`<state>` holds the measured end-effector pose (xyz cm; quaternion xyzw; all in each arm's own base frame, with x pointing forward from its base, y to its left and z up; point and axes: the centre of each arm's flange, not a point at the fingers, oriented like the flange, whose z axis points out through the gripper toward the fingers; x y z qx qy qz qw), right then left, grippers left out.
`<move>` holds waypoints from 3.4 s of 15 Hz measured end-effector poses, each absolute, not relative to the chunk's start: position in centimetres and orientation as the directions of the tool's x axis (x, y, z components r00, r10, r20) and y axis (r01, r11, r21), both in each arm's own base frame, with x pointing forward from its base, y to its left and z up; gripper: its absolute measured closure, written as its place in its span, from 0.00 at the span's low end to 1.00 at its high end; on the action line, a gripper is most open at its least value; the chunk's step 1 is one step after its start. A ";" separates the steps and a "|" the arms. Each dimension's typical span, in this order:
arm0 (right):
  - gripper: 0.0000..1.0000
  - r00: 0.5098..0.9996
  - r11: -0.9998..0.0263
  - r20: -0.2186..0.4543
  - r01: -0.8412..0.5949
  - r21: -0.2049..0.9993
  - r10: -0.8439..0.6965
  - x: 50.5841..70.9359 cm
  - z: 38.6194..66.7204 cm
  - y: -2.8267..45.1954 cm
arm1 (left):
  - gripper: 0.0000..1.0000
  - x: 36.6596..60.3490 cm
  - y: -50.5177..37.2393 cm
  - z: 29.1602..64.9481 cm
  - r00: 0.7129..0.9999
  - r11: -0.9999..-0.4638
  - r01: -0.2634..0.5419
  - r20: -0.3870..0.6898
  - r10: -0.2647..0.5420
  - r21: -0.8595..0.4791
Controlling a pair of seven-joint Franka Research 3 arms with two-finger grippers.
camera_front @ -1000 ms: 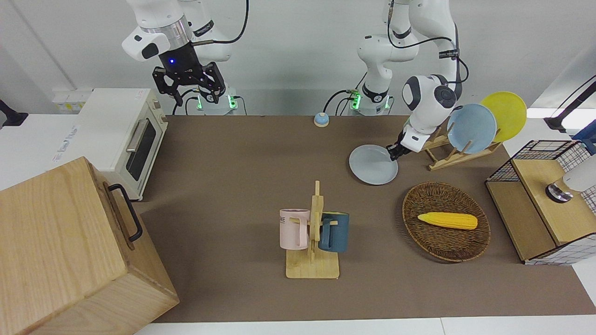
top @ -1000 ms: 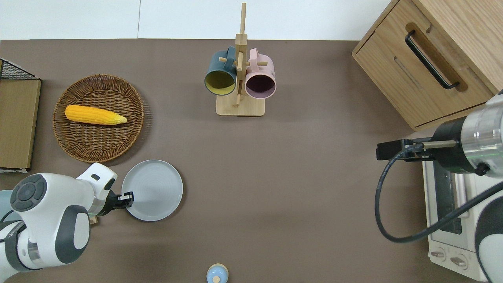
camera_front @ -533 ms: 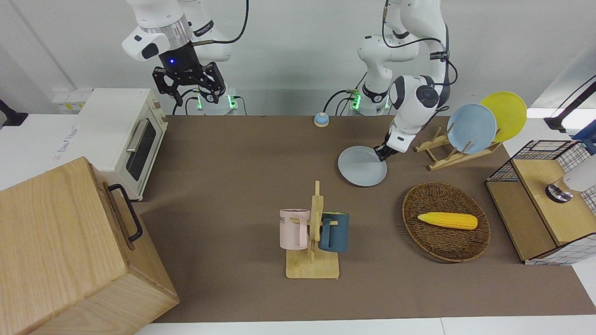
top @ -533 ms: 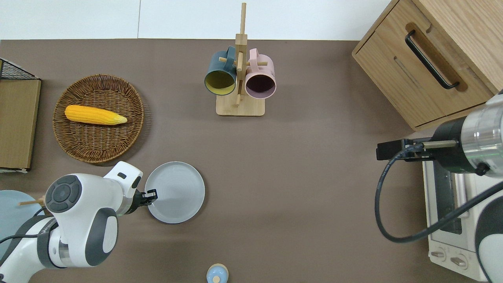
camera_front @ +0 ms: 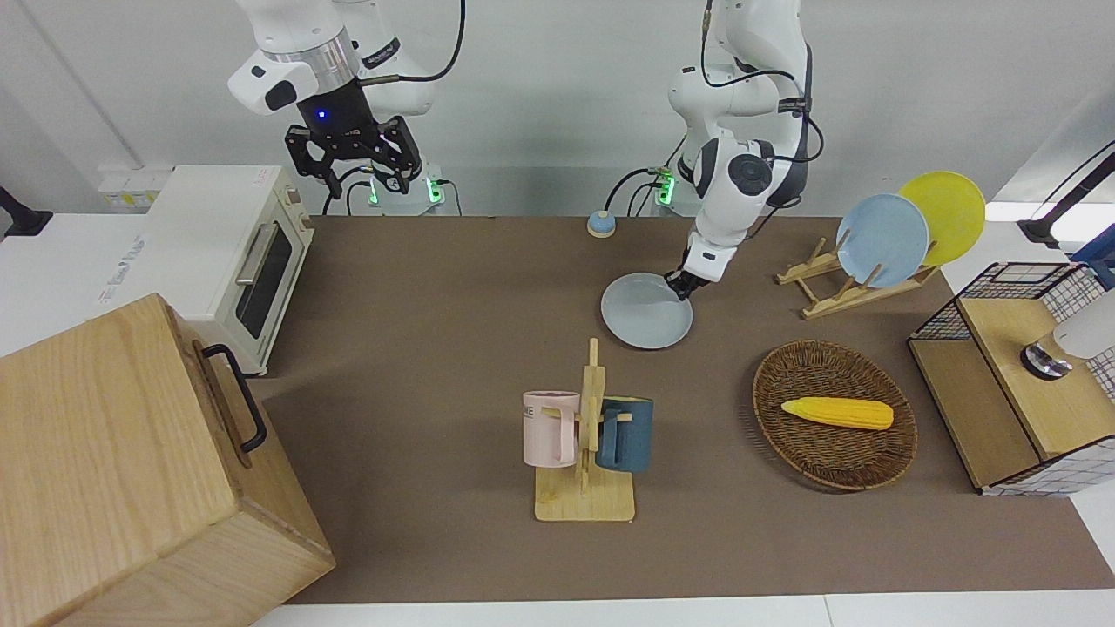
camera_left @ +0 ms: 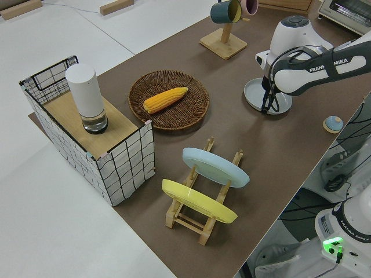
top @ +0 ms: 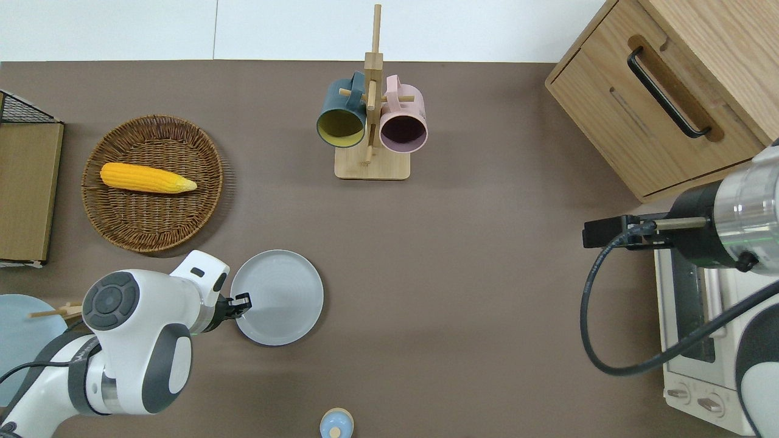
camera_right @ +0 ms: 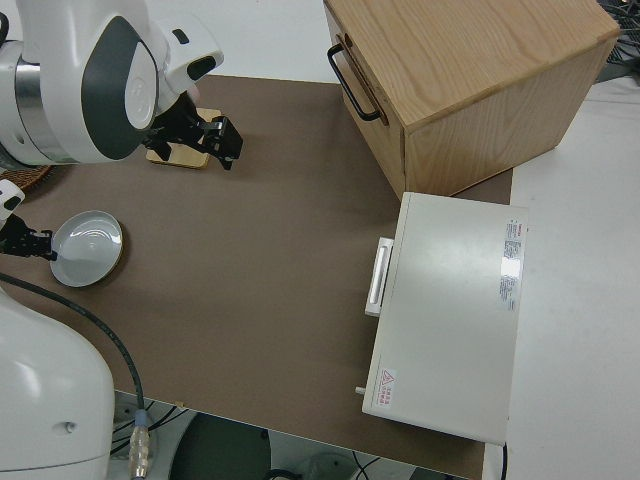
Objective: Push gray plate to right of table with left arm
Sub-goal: 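Keep pushing the gray plate with the left gripper toward the table center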
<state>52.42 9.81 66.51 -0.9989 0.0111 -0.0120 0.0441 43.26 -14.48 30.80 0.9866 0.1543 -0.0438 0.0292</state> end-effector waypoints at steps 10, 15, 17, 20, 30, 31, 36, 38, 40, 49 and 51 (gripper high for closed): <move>0.00 0.999 -0.996 0.023 -0.021 -0.088 -0.023 52.4 66.5 9.8 | 0.97 41.4 -20.7 31.0 0.931 -0.931 0.361 -0.068 0.358 0.049; 0.00 0.999 -0.996 0.023 -0.021 -0.088 -0.023 52.4 66.5 9.8 | 0.97 41.0 -23.2 31.1 0.926 -0.923 0.377 -0.063 0.373 0.076; 0.00 0.999 -0.996 0.023 -0.021 -0.088 -0.023 52.4 66.5 9.8 | 0.97 40.7 -24.1 31.1 0.924 -0.920 0.382 -0.060 0.378 0.082; 0.00 0.999 -0.996 0.023 -0.021 -0.088 -0.023 52.4 66.5 9.8 | 0.97 40.2 -26.2 31.0 0.918 -0.912 0.396 -0.050 0.392 0.107; 0.00 0.999 -0.996 0.023 -0.021 -0.088 -0.023 52.4 66.5 9.8 | 0.97 38.6 -33.9 31.5 0.909 -0.894 0.416 -0.079 0.409 0.166; 0.00 0.999 -0.996 0.023 -0.021 -0.088 -0.023 52.4 66.5 9.8 | 0.97 38.6 -34.5 31.5 0.910 -0.894 0.414 -0.084 0.406 0.170; 0.00 0.999 -0.996 0.023 -0.021 -0.088 -0.023 52.4 66.5 9.8 | 0.97 38.2 -36.4 30.7 0.909 -0.889 0.417 -0.090 0.407 0.190; 0.00 0.999 -0.996 0.023 -0.021 -0.088 -0.023 52.4 66.5 9.8 | 0.97 37.9 -37.5 30.6 0.904 -0.883 0.427 -0.080 0.420 0.193; 0.00 0.999 -0.996 0.023 -0.021 -0.088 -0.023 52.4 66.5 9.8 | 0.97 38.1 -38.4 30.9 0.900 -0.877 0.436 -0.072 0.431 0.200; 0.00 0.999 -0.996 0.023 -0.021 -0.088 -0.023 52.4 66.5 9.8 | 0.85 38.2 -39.6 30.4 0.898 -0.875 0.439 -0.089 0.430 0.205; 0.00 0.999 -0.996 0.023 -0.021 -0.088 -0.023 52.4 66.5 9.8 | 0.68 38.3 -39.6 30.4 0.903 -0.880 0.430 -0.081 0.423 0.203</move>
